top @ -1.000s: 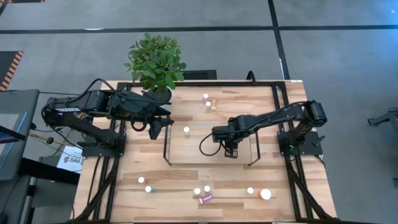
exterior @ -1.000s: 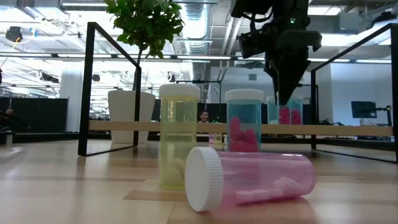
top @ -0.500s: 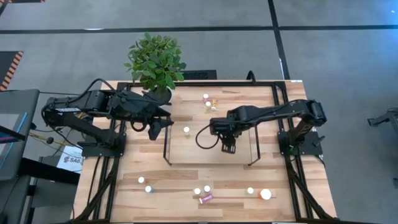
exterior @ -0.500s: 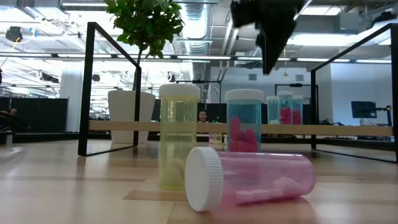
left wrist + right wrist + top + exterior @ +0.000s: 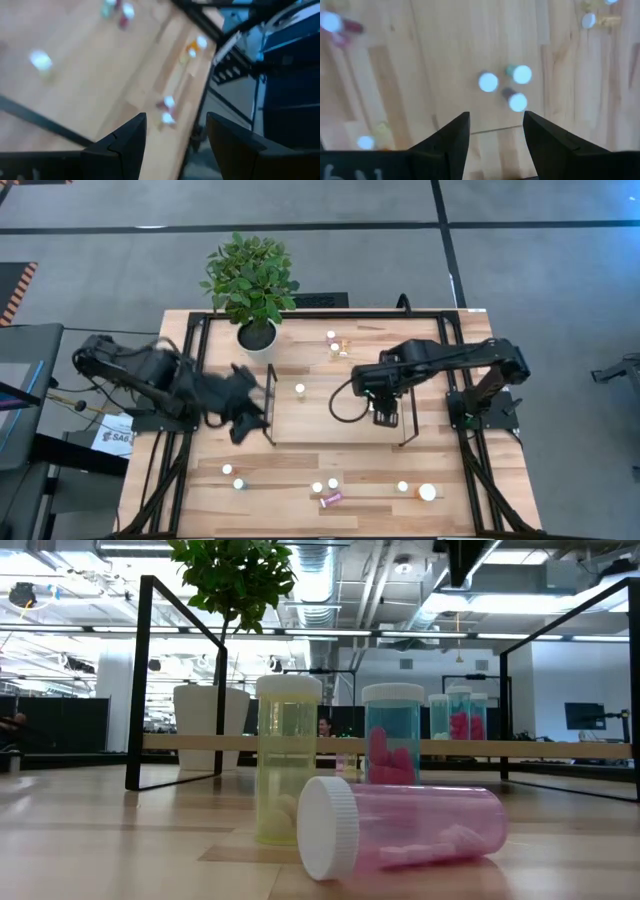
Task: Pick and place medicine bottles onto shelf by color
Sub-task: Put the blue pill bottle on the shelf
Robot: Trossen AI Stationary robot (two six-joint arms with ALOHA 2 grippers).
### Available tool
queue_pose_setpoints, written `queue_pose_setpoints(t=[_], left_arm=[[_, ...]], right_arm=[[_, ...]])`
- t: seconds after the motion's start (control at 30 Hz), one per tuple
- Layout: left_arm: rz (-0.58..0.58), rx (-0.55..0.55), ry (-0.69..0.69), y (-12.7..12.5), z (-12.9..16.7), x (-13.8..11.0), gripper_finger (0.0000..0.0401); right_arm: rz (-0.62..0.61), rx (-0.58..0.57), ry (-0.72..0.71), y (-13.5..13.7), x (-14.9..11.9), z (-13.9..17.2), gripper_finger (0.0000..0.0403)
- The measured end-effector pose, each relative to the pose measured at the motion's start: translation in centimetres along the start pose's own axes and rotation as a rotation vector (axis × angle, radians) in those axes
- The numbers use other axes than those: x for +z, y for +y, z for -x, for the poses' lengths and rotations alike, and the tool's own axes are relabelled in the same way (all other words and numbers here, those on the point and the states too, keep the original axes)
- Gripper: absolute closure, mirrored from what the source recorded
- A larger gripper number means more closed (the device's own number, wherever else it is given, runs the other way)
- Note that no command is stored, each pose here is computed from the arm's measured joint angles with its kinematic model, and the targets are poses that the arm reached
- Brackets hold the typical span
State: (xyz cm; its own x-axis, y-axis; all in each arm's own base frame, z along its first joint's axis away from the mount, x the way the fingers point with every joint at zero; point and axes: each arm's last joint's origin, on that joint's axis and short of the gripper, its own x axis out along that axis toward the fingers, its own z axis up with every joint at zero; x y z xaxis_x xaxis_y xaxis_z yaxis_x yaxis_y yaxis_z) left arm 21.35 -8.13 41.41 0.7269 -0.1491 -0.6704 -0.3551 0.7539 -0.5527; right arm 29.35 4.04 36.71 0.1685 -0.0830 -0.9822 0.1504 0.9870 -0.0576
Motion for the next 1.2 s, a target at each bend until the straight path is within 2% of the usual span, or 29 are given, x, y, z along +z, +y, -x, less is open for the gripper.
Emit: queue_pose_setpoints(t=[0.13,0.33,0.6,0.83,1.0,1.2], left_arm=[[0.115,0.085,0.146,-1.3,-2.0,-3.0,0.0209],[0.312,0.287,0.333,-2.6,-4.1,-7.9,0.0209],[0.447,0.461,0.357,-4.0,-6.7,-12.4,0.0209],[0.457,0.573,0.415,-4.3,-9.2,-14.4,0.0209],[0.456,0.630,0.380,-4.0,-10.2,-14.8,0.0209],[0.518,0.712,0.336,-2.2,-11.6,-16.0,0.0209]], right_arm=[[0.030,0.023,-0.036,1.2,-1.8,1.5,0.0201],[0.028,0.065,-0.079,3.0,-4.6,3.3,0.0201],[0.085,0.043,-0.074,6.1,-7.0,2.9,0.0202],[0.135,0.048,-0.065,8.1,-8.1,1.7,0.0206],[0.121,0.038,-0.042,8.7,-8.9,1.5,0.0204],[0.162,0.044,-0.040,9.6,-9.8,1.7,0.0208]])
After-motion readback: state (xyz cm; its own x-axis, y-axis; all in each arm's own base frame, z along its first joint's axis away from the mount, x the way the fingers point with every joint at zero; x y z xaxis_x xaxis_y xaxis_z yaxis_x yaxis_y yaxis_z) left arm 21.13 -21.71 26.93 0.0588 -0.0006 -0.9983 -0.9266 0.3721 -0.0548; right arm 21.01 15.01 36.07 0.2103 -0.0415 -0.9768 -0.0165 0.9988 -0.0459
